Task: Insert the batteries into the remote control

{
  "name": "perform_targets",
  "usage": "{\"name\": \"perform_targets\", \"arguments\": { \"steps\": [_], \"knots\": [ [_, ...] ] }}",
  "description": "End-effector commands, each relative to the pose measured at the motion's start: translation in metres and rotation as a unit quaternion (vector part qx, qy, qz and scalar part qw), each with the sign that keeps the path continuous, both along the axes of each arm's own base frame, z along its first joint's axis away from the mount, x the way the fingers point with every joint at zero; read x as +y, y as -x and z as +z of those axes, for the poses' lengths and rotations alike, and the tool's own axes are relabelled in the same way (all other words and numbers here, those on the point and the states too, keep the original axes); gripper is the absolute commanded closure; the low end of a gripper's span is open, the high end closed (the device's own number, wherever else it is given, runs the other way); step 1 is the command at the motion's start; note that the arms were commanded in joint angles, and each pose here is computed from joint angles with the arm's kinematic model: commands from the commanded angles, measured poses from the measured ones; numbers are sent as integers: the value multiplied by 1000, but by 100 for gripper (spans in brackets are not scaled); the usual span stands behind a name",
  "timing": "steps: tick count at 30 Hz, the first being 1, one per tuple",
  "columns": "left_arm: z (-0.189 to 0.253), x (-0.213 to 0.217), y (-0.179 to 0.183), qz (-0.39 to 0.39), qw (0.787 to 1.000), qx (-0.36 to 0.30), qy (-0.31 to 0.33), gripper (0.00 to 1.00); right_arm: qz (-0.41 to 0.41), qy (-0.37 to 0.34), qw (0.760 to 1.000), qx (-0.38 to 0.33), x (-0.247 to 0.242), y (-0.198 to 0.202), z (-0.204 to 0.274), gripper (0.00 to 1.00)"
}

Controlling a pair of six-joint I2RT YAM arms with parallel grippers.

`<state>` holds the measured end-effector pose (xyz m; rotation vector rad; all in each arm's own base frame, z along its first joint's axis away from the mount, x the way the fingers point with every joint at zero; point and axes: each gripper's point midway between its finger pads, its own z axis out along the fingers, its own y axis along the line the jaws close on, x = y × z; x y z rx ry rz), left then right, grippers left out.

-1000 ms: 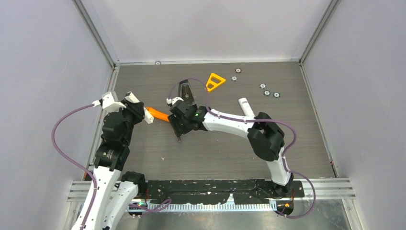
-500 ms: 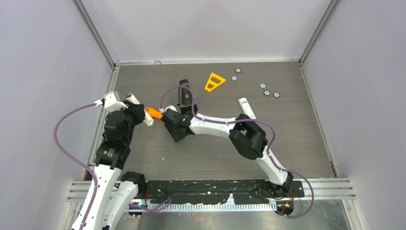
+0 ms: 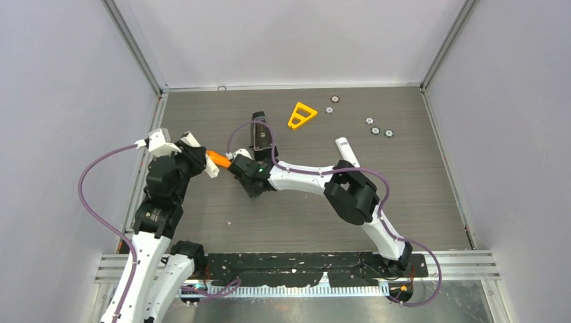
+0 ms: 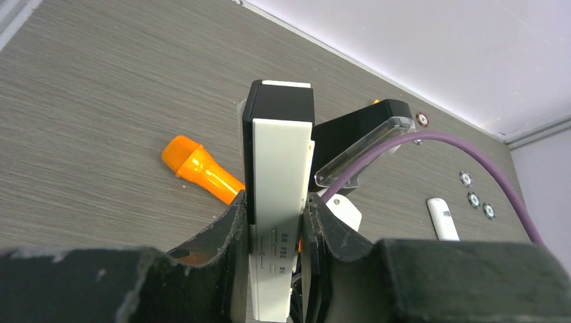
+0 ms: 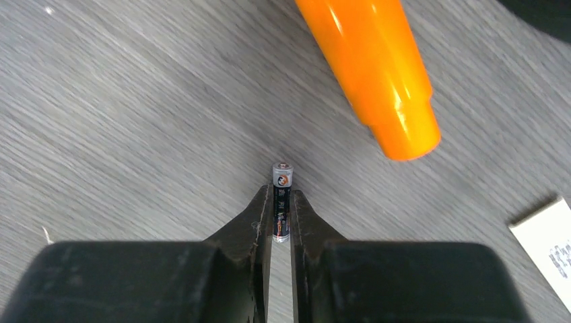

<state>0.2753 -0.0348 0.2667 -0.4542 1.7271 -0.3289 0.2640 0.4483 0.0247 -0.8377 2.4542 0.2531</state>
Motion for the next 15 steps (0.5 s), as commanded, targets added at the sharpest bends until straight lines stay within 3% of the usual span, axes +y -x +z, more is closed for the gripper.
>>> {"name": "perform_targets", "arguments": {
  "steps": [1,9,12,15],
  "knots": [
    [23,-13,0,-34,998,-42,25,100,-22,-65,996,-58,-9,-17,68,87],
    [33,-58,2,-145,984,-61,85,100,-79,-180,972,-127,-78,-31,179,87],
    [43,-89,5,-222,962,-70,140,100,-76,-236,953,-176,-99,-27,241,87],
    [54,-117,9,-293,926,-81,224,100,-53,-292,931,-211,-105,-18,288,87]
  ]
}}
